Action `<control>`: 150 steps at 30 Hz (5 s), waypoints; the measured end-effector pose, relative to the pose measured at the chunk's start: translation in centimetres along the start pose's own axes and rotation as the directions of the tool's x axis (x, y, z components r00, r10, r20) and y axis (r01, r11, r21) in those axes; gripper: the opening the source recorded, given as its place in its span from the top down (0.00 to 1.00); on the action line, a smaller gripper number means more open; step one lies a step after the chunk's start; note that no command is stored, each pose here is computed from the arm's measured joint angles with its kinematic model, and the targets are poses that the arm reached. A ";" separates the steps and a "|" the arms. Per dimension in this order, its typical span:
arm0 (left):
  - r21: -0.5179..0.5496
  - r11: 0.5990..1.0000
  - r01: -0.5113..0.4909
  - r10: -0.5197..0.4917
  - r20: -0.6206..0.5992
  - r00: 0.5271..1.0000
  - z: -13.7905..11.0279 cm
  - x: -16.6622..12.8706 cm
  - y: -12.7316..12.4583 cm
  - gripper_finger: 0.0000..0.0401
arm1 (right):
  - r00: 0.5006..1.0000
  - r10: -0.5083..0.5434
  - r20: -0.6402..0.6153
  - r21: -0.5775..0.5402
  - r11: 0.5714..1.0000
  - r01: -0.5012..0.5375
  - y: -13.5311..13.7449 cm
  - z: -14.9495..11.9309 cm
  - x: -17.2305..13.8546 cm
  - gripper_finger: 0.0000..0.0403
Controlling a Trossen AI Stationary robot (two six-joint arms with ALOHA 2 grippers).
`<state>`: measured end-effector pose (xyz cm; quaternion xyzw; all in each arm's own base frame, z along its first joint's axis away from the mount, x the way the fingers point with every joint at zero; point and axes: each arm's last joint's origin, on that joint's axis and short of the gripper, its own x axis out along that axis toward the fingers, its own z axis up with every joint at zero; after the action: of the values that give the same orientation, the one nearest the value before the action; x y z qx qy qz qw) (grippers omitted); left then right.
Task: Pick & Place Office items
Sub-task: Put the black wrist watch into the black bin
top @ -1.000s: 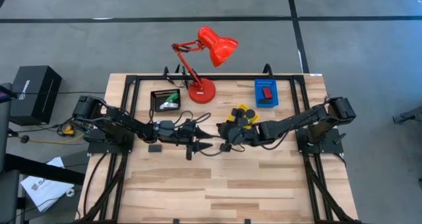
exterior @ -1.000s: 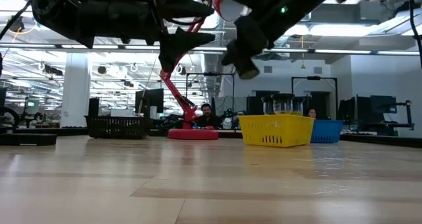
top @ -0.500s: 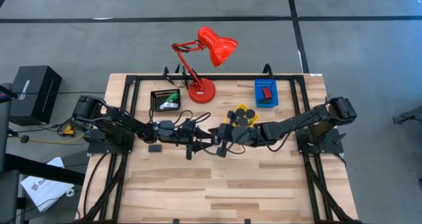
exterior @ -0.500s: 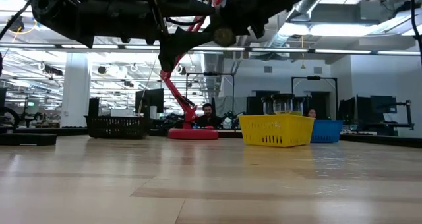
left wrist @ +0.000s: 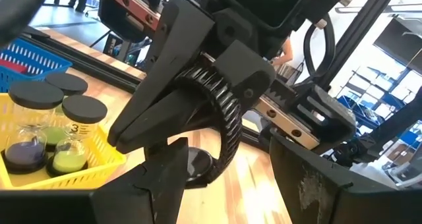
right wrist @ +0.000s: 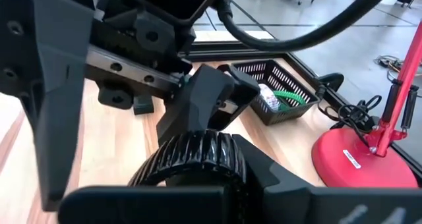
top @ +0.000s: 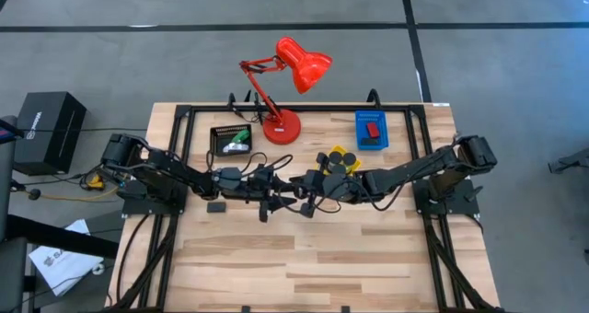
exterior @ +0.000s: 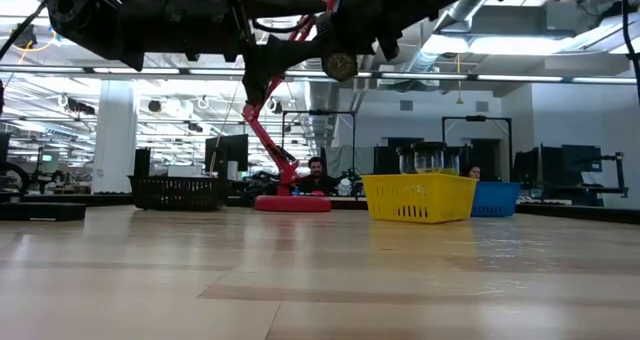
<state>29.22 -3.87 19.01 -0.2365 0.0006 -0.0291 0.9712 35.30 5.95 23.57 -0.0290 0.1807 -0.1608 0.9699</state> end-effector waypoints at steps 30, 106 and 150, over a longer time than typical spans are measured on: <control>0.095 0.995 0.014 -0.016 0.018 1.000 0.1 0.0 -0.2 0.98 | 1.000 0.002 -0.005 -0.001 1.000 -0.002 0.0 0.0 0.0 1.00; 0.177 0.930 -0.323 0.330 -0.013 0.944 1.1 -0.7 3.3 0.97 | 0.857 0.031 -0.514 -0.032 0.998 -0.055 0.6 -2.2 -2.2 0.54; -0.020 0.218 -0.976 0.974 -0.054 0.219 1.0 -13.6 10.9 0.96 | 0.920 0.095 -0.379 0.150 0.988 -0.040 1.4 -0.8 -1.7 0.58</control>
<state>16.24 7.07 14.71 -0.2076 0.1635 0.5804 0.7702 33.92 7.87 23.20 0.0773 0.3568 -0.1418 0.9201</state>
